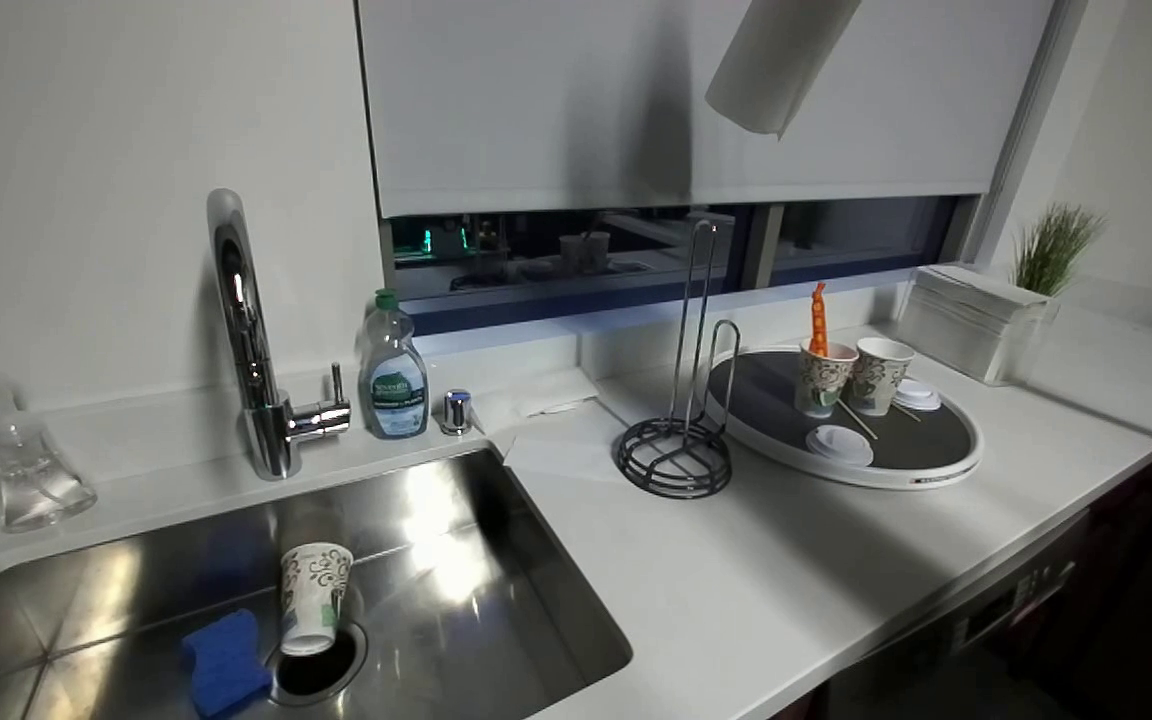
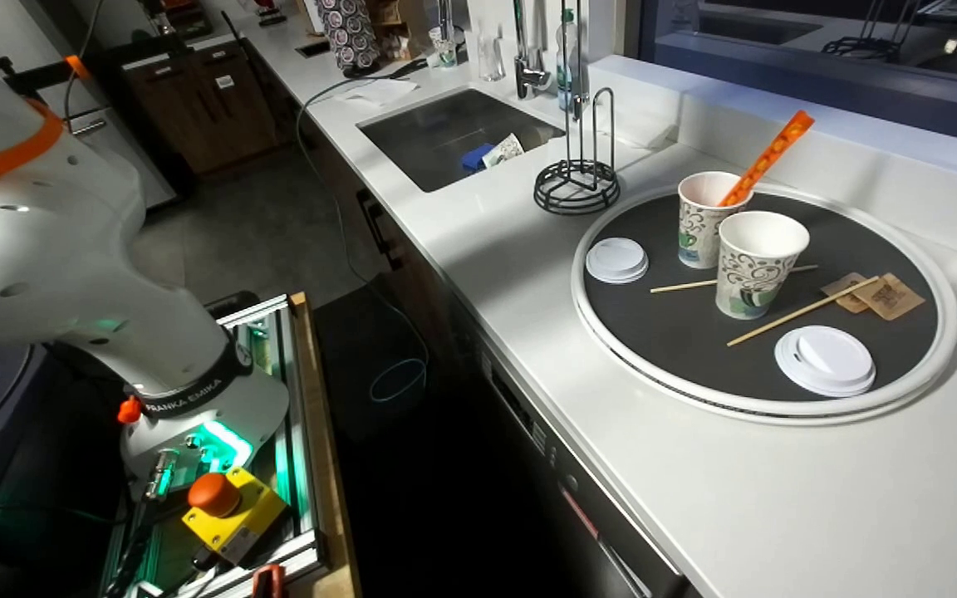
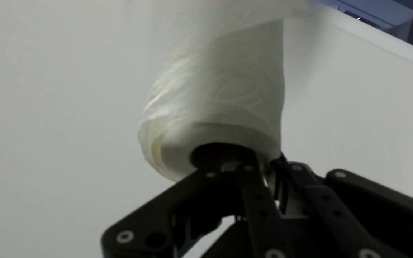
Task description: Pick up the kitchen paper and put it on the stand
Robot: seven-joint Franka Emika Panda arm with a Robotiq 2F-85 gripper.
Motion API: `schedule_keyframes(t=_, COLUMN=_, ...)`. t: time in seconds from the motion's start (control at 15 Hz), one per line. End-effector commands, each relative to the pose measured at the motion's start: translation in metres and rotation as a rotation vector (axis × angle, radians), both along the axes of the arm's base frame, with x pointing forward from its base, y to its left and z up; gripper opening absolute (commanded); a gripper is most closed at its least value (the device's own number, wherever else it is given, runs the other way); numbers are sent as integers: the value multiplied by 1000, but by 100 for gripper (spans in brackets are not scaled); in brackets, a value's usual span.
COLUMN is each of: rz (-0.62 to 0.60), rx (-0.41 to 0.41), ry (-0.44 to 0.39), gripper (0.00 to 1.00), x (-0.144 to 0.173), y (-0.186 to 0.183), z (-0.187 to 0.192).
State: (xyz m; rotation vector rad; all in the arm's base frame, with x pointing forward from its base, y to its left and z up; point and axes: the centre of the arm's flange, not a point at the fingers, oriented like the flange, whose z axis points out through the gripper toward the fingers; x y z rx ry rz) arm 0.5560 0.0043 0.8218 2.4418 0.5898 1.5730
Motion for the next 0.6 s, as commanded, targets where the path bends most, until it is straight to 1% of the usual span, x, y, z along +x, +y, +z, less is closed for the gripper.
schedule_keyframes(t=0.0, rz=-1, rx=0, ry=6, gripper=11, x=1, y=-1, z=-3)
schedule_keyframes(t=0.07, rz=-2, rx=1, ry=11, gripper=3, x=2, y=-1, z=-6)
schedule_keyframes(t=0.27, rz=119, rx=-59, ry=79, gripper=3, x=-14, y=23, z=5)
schedule_keyframes(t=0.33, rz=166, rx=-65, ry=98, gripper=3, x=-21, y=33, z=11)
schedule_keyframes(t=0.53, rz=284, rx=-93, ry=161, gripper=3, x=-55, y=55, z=22)
